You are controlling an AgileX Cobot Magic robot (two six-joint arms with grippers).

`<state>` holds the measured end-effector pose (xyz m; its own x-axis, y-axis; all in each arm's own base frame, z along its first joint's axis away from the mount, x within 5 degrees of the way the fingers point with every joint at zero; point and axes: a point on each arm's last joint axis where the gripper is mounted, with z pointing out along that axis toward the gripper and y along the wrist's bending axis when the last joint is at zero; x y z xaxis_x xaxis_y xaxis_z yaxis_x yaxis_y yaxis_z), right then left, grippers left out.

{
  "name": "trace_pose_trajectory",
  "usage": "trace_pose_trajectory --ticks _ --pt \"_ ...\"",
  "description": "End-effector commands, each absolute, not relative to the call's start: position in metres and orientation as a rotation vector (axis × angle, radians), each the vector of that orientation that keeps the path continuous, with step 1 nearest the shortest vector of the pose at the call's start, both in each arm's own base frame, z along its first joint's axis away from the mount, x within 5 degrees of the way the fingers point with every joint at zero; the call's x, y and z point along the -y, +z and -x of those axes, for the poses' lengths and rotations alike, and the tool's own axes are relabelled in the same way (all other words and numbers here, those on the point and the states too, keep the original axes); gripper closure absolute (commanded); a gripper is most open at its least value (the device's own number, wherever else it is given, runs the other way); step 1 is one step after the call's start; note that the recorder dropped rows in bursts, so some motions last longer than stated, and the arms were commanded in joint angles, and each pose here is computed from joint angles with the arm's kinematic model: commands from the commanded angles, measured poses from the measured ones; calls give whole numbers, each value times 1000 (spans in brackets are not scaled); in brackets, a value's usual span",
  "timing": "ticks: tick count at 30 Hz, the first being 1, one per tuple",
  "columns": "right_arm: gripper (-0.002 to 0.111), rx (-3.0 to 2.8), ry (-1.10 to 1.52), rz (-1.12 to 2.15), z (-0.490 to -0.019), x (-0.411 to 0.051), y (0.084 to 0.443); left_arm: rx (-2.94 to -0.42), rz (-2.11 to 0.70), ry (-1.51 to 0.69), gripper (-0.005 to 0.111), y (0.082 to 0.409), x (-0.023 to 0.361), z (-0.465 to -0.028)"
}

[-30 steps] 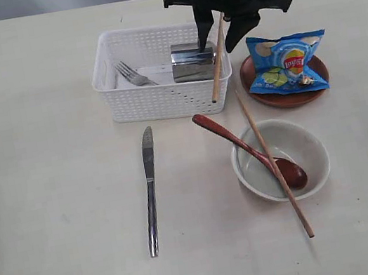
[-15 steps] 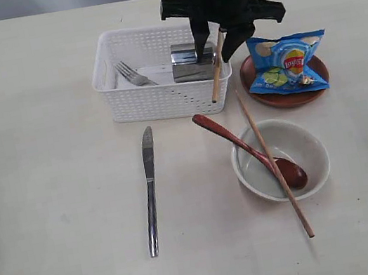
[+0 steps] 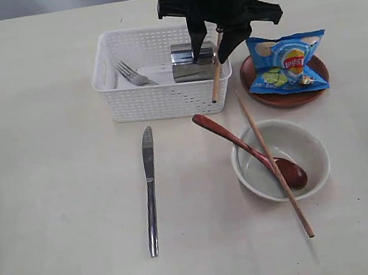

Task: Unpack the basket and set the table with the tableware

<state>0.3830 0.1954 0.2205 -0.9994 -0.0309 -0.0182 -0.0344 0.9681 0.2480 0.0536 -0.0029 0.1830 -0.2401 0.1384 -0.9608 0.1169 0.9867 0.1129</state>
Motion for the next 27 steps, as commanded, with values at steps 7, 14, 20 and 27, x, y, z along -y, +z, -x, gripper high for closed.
trace_pose_trajectory --ticks 7,14,20,27 --pt "65 -3094 320 105 -383 -195 222 -1814 -185 21 107 183 3 -54" --pt "65 -3121 310 123 -382 -201 211 -1814 -185 21 107 183 3 -54" --pt "65 -3096 321 118 -385 -202 210 -1814 -185 21 107 183 3 -54" --pt "85 -3086 305 122 -388 -202 204 -1814 -185 21 107 183 3 -54"
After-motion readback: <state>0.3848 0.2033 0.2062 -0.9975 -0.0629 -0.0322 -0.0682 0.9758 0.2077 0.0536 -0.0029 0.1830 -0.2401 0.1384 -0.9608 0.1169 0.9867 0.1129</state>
